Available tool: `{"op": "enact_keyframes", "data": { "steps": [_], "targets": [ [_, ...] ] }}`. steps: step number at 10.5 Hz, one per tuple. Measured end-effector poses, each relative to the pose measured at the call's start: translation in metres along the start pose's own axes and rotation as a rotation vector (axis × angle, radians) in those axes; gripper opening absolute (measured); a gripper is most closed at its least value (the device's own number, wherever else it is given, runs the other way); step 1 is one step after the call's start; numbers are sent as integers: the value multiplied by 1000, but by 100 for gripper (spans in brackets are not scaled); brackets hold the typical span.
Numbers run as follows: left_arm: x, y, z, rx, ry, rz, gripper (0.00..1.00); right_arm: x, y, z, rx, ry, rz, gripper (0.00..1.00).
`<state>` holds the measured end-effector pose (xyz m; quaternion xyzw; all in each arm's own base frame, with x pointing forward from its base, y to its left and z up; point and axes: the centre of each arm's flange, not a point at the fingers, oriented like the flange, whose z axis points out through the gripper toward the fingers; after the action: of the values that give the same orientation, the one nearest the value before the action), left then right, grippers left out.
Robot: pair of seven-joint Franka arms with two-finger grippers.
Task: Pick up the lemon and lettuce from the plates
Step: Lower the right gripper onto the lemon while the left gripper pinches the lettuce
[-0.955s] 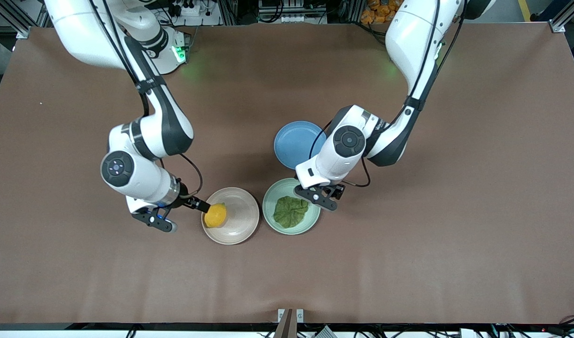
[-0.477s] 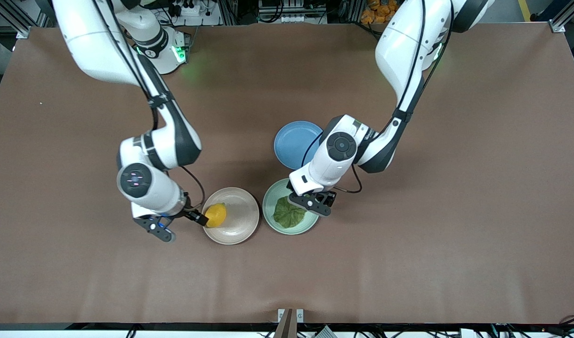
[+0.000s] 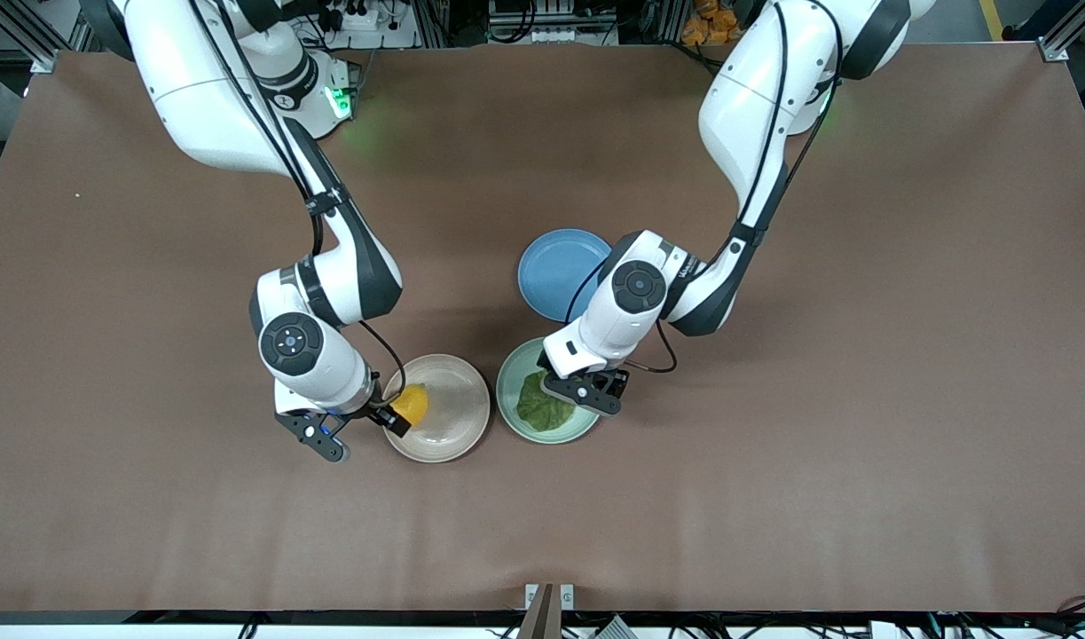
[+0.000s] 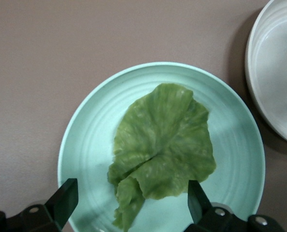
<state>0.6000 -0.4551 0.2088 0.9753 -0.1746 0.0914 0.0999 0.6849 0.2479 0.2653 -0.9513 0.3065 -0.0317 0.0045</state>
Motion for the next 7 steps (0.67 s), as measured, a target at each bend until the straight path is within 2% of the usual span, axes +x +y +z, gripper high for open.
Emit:
{"op": "enact_keyframes", "data": {
  "steps": [7],
  "targets": [
    [-7, 11, 20, -11, 30, -99, 100, -6, -3, 20, -1, -2, 11, 100]
  ]
}}
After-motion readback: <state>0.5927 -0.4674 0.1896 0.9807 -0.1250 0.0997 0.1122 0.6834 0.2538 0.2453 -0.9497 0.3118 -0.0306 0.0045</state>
